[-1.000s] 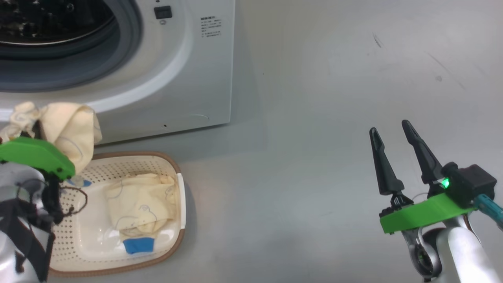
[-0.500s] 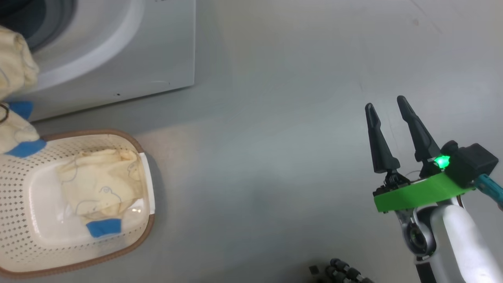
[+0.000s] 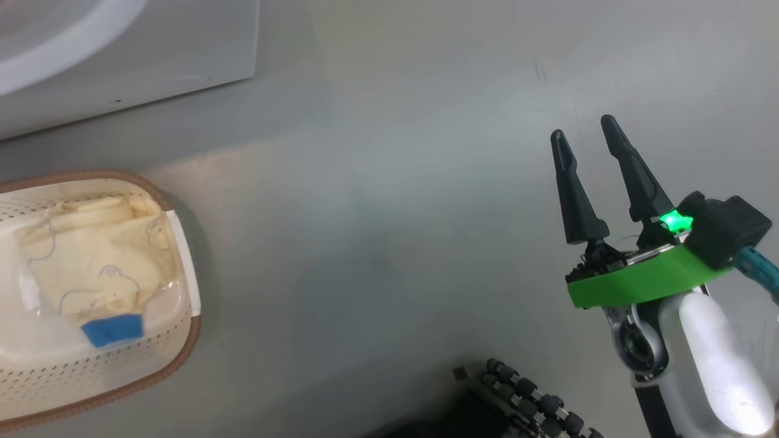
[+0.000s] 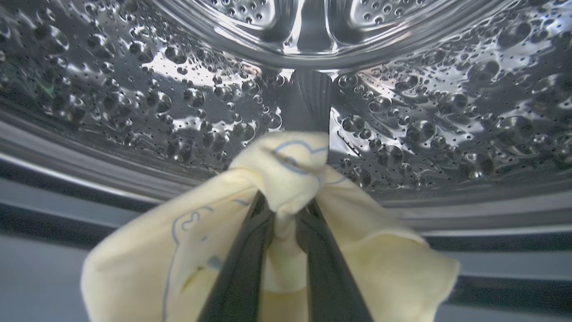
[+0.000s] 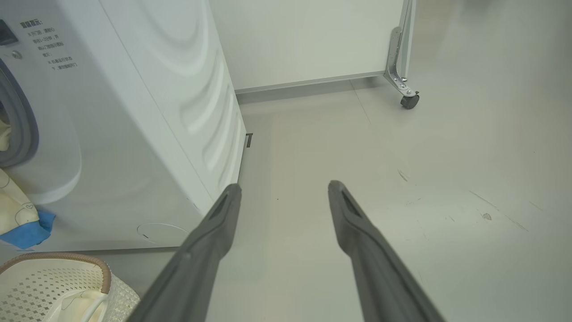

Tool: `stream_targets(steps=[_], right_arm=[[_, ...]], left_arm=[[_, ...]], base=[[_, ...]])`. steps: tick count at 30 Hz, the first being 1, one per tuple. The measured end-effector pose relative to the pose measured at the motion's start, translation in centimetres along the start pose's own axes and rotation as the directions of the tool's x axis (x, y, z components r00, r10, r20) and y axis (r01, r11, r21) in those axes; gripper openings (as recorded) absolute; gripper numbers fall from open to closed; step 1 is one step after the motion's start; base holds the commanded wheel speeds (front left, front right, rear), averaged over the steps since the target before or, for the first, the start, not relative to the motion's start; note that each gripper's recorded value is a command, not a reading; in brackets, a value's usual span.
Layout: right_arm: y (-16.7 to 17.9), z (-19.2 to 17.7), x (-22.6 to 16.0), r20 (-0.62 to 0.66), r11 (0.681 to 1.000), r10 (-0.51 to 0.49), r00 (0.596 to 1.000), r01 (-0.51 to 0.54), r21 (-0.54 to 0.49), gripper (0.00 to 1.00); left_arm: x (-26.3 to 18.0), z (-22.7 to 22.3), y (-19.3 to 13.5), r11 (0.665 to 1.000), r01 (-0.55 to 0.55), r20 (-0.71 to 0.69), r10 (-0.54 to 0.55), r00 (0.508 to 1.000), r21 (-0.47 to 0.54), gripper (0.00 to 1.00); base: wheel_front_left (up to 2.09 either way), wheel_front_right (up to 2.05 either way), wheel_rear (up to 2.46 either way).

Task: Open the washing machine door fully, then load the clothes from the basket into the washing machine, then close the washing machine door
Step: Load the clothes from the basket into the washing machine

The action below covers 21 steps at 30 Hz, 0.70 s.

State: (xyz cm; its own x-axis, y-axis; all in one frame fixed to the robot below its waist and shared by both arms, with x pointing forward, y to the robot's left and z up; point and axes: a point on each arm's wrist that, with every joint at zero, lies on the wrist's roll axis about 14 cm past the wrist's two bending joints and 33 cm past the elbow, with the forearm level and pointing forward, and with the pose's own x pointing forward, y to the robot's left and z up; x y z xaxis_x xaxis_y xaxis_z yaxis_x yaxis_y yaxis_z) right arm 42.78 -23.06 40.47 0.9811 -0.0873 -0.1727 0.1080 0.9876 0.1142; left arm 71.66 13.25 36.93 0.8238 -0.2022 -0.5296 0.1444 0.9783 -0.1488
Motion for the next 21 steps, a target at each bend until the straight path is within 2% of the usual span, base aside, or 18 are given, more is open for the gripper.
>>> stream_targets(steps=[7, 15, 17, 20, 21], right_arm=[[-0.3, -1.2, 0.5, -0.032, 1.000, -0.008, 0.999, 0.008, 0.000, 1.00], [-0.6, -2.0, 1.4, -0.048, 1.000, -0.010, 0.999, 0.010, -0.003, 1.00], [-0.6, -2.3, 1.4, -0.056, 1.000, -0.012, 0.998, 0.012, 0.001, 1.00], [-0.7, -2.6, 1.5, -0.065, 1.000, -0.014, 0.998, 0.014, -0.002, 1.00], [-0.8, -2.7, 1.6, -0.066, 1.000, -0.015, 0.998, 0.015, 0.001, 1.00]], left_arm=[[1.6, 4.3, 0.9, 0.998, -0.033, 0.196, 0.021, 0.980, 0.058, 0.00], [2.2, 9.7, 0.6, 0.990, -0.077, 0.482, 0.010, 0.876, 0.120, 0.00], [2.8, 9.4, 1.0, 0.990, -0.094, 0.488, 0.029, 0.872, 0.110, 0.00], [4.2, 7.3, 1.8, 0.990, -0.113, 0.424, 0.065, 0.904, 0.087, 0.00], [4.6, 6.6, 2.1, 0.990, -0.118, 0.400, 0.078, 0.913, 0.077, 0.17]], base=[[0.00, 0.00, 0.00], [0.00, 0.00, 0.00], [0.00, 0.00, 0.00], [0.00, 0.00, 0.00], [0.00, 0.00, 0.00]])
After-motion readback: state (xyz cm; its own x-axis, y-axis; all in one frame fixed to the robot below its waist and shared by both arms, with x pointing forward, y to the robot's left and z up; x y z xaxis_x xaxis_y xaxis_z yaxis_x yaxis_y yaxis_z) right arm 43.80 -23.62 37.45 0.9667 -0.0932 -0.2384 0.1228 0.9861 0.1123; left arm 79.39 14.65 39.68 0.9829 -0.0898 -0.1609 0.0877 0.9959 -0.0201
